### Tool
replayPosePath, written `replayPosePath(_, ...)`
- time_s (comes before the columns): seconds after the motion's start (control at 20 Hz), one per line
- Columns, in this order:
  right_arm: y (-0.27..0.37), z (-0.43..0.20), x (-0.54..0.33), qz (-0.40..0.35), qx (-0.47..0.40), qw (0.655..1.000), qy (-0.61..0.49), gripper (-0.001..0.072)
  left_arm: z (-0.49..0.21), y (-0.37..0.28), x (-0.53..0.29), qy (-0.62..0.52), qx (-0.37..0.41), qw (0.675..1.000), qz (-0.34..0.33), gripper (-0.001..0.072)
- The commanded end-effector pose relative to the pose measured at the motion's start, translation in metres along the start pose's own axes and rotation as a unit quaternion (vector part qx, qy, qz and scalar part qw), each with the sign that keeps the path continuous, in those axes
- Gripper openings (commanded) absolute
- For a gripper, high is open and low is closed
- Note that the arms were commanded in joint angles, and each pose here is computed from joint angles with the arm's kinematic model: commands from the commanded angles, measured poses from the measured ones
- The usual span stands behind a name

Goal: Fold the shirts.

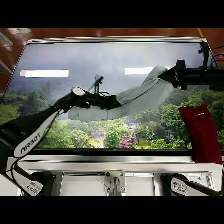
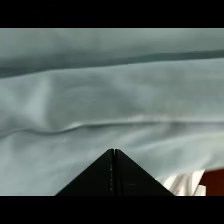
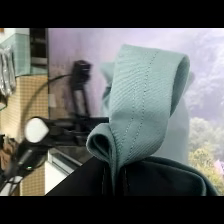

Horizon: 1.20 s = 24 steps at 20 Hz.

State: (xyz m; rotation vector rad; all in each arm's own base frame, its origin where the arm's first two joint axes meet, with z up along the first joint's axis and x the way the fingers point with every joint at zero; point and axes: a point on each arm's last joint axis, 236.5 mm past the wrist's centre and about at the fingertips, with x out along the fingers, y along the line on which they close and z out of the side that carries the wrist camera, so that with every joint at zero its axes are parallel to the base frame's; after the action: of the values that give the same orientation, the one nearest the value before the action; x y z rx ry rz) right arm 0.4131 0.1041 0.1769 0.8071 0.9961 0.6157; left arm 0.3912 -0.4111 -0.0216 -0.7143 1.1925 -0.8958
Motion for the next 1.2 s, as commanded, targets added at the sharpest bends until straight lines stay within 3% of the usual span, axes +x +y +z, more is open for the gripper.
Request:
replayPosePath(0.0,0.035,-0.016,-0.022,0.007,-0.017,1.0,-0.007,0.0071,-0.031,-0.028,0.054,-0.002,-0.039,0.999,-0.028,0.0035)
replayPosePath(0.2,0.036,-0.026,-0.029,-0.015,-0.023,1.0,-0.003,0.0071,-0.026,-0.028,0.073,-0.012,-0.066,0.997,-0.043,0.0034)
replayPosePath(0.4,-0.01,-0.022,-0.029,-0.116,-0.043,0.992,-0.006,0.0071,0.034,-0.019,0.015,-0.065,-0.015,0.997,-0.027,0.0032)
replayPosePath(0.6,0.005,-0.013,0.014,-0.112,-0.09,0.989,-0.018,0.0071,0.111,-0.014,-0.122,-0.151,0.101,0.981,0.061,0.0032)
replayPosePath(0.9,0.062,-0.053,0.17,-0.047,-0.16,0.986,0.001,0.0071,0.159,-0.05,-0.376,-0.34,0.155,0.916,0.147,0.0033)
replayPosePath(1.15,0.037,-0.111,0.294,-0.038,-0.061,0.997,0.027,0.0074,0.117,-0.11,-0.488,-0.429,0.175,0.87,0.168,0.0034)
